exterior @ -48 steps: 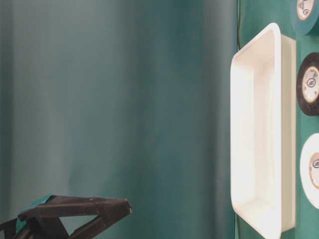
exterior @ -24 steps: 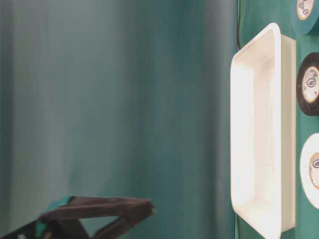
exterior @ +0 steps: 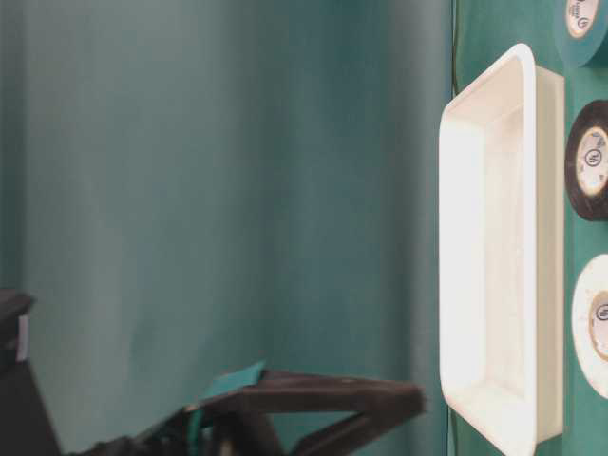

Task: Pick up the tape from a random location and place it into the white case.
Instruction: 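Lower the left gripper with fingers into the yellow roll's center hole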

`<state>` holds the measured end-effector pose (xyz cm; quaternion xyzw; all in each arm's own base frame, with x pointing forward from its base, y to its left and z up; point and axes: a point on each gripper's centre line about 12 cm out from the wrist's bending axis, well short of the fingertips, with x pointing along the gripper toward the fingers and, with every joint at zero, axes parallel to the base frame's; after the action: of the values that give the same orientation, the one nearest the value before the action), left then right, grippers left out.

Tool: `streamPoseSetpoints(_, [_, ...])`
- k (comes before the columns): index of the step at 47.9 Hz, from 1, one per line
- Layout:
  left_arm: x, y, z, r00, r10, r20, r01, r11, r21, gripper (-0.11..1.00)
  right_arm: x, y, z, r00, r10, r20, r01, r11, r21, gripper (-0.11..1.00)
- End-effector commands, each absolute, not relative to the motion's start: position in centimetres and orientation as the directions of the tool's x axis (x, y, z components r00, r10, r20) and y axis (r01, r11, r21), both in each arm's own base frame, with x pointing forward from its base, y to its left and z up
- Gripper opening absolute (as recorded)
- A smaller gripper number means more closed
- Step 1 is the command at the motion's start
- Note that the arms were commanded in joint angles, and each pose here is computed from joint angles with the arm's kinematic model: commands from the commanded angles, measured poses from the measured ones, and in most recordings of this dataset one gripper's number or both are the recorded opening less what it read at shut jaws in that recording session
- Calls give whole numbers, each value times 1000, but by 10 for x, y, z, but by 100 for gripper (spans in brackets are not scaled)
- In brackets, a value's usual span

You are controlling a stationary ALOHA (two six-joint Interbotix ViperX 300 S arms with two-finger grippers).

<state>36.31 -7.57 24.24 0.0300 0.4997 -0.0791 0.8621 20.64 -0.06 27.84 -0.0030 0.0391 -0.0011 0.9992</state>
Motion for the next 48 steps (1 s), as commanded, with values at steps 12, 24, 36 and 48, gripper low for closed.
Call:
streamPoseSetpoints(12, [367, -81, 213, 470, -107, -876, 175, 984, -27, 100, 210, -2, 284, 998, -8, -69, 8, 1000, -8, 0])
streamPoseSetpoints(24, [372, -89, 197, 467, -116, -877, 192, 981, -28, 100, 212, -3, 281, 997, -16, -80, 15, 1000, -9, 0])
streamPoseSetpoints(36, [372, -95, 186, 452, -120, -884, 206, 978, -28, 100, 212, -4, 280, 996, -18, -84, 17, 1000, -8, 0])
streamPoseSetpoints(48, [374, -95, 169, 448, -119, -886, 206, 978, -27, 100, 213, -4, 279, 996, -18, -87, 17, 1000, -8, 0])
